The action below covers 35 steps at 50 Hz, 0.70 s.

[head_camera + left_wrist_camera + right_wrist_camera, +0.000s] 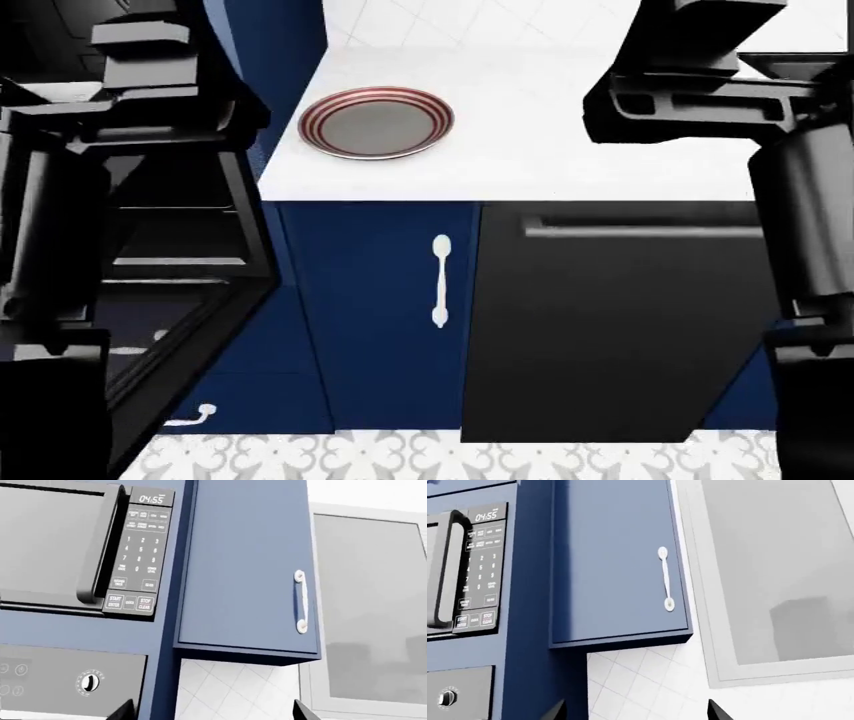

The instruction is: Pick the broccoli from the top rack in the oven and place it on the plate on the counter.

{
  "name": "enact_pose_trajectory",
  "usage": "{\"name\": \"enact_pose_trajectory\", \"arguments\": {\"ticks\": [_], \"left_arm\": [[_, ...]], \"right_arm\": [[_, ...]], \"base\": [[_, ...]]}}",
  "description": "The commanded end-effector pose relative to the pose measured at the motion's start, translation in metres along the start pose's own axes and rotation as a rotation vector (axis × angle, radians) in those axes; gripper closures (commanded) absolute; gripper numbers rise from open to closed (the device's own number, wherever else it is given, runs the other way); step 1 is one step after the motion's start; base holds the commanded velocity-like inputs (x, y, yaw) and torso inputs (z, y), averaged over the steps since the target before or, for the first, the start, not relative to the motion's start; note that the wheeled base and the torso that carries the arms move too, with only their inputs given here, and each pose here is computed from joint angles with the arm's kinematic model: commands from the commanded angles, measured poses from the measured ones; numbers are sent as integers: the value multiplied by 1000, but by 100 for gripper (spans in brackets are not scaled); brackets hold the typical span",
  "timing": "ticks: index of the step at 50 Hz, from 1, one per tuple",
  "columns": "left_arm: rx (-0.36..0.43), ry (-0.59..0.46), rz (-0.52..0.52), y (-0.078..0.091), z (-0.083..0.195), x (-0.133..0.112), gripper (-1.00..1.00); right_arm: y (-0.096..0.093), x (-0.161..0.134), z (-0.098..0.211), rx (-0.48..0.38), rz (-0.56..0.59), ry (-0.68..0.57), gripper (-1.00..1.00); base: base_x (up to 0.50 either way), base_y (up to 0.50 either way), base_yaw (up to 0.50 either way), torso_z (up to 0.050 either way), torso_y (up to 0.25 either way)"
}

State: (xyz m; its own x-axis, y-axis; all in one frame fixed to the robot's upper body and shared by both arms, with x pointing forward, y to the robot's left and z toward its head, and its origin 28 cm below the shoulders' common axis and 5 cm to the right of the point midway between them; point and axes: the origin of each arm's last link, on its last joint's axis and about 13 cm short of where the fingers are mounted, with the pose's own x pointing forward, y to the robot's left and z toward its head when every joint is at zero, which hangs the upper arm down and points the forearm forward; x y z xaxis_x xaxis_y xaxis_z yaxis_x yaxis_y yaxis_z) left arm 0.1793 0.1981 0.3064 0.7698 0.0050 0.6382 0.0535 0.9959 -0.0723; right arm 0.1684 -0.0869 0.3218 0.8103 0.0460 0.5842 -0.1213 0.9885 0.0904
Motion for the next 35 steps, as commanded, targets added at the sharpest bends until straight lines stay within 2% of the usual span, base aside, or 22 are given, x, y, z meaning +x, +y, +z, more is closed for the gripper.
{"name": "enact_pose_trajectory", "arguments": {"ticks": [1,8,12,35], "left_arm": [[36,-81,-3,-1,26,4,-100],[38,-73,5,0,23,3,-100],[43,-72,8,1,22,3,-100],[62,-65,10,0,20,3,-100]], "right_arm": [[4,-1,28,-24,29,-76,-100],[1,-2,22,-5,18,-52,-100],[0,-1,21,-21,12,-39,-100],[2,-6,18,-25,36,-12,-100]], "base": [[0,0,0,0,0],[0,0,0,0,0],[0,0,0,0,0],[0,493,0,0,0]]}}
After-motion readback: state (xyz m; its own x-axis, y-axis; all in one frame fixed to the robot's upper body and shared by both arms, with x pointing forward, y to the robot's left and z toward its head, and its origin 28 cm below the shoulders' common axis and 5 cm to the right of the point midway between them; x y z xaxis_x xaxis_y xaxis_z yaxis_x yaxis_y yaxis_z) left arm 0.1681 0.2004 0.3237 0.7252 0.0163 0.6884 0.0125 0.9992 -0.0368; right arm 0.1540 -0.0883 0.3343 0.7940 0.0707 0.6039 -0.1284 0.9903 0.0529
